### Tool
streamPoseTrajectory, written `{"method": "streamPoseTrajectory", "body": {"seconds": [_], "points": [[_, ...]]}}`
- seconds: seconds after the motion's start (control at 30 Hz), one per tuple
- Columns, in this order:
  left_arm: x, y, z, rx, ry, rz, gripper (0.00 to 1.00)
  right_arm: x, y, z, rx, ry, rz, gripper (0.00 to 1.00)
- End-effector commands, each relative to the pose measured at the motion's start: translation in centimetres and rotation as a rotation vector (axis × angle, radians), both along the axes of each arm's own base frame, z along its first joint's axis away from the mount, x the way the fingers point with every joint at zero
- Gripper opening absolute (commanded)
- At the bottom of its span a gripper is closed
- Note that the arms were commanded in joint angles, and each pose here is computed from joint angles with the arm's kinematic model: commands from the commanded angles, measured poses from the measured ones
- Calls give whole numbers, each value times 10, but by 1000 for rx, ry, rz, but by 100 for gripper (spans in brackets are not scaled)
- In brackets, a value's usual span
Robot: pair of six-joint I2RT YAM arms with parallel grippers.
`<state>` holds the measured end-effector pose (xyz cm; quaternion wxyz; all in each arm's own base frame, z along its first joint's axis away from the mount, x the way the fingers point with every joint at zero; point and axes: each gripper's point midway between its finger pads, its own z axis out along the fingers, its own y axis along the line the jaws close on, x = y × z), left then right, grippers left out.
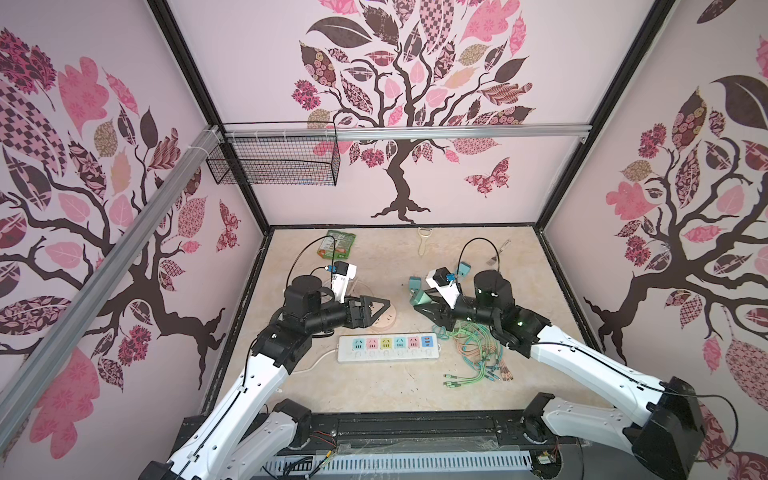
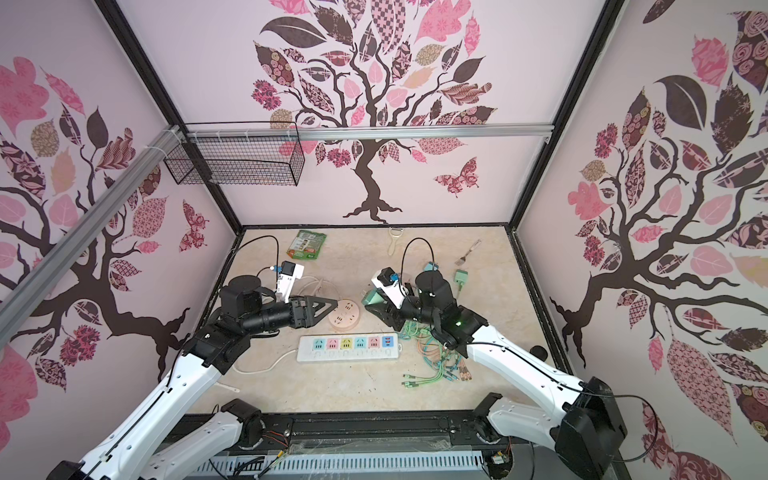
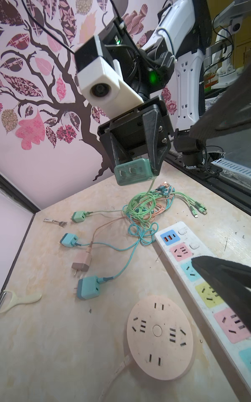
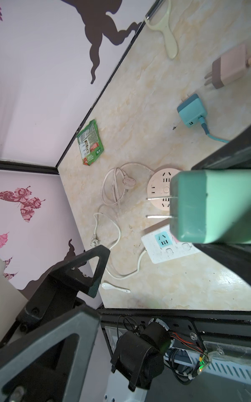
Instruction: Insert the plug
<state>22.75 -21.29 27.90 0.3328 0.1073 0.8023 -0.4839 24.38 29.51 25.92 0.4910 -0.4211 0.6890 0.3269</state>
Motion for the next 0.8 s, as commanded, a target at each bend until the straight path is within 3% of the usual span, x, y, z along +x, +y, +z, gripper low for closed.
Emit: {"method": "streamPoseTrajectory", "body": {"seconds": [0.0,0.77], "points": [[-6,-7,12,-41,-17,-52,85,-10,7,18,26,-52,41,23],[-14,-40,-3,-25,60,-188,68,-24,28,8,-36,-78,90,23]]}}
